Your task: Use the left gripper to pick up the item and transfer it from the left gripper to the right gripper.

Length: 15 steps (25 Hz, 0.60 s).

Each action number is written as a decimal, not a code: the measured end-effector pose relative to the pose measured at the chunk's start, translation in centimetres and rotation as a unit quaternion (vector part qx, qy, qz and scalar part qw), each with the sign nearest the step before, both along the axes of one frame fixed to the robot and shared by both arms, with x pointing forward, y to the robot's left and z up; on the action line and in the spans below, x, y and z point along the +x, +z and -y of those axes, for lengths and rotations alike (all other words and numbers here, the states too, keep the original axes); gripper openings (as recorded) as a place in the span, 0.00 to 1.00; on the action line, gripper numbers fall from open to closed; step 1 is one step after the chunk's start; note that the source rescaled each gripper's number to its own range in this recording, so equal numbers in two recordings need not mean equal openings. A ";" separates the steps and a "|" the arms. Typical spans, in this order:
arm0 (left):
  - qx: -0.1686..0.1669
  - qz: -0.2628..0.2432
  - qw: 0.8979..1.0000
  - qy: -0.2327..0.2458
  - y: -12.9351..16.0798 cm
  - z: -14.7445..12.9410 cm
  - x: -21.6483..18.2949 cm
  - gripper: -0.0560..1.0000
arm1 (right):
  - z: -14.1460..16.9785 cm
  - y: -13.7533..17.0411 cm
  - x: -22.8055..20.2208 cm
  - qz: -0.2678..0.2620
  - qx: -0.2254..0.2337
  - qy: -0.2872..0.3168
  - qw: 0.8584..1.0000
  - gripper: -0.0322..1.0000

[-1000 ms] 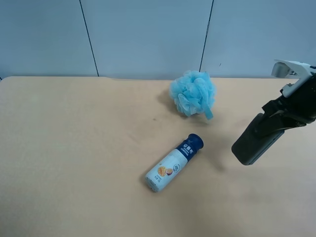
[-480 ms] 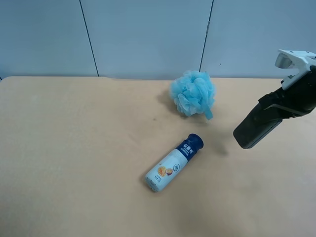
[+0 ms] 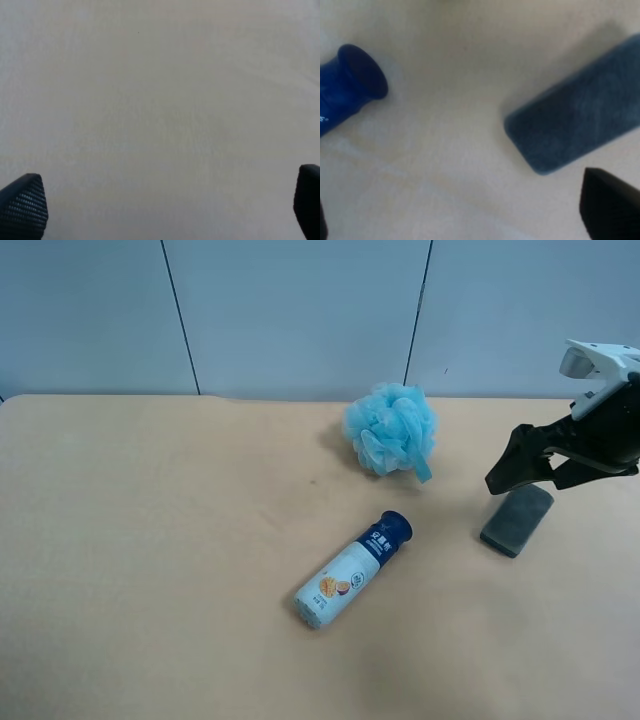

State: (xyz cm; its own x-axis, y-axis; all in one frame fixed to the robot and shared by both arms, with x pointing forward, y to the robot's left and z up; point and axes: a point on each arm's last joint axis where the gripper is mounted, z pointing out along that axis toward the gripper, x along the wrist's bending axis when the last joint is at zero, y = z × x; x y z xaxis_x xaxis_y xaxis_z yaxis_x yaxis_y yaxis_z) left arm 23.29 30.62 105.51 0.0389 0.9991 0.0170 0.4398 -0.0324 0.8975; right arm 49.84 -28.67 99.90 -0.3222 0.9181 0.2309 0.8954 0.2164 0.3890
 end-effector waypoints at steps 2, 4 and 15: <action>0.000 0.000 1.000 0.000 0.0 0.0 0.0 1.00 | 0.0 0.0 0.0 0.000 0.000 0.000 1.000 0.99; 0.000 0.000 1.000 0.000 0.0 0.0 0.0 1.00 | 0.0 0.0 0.0 -0.001 0.001 -0.004 1.000 1.00; 0.000 0.000 1.000 0.000 0.0 0.0 0.0 1.00 | -0.4 3.9 -3.4 0.009 0.006 -0.003 1.000 1.00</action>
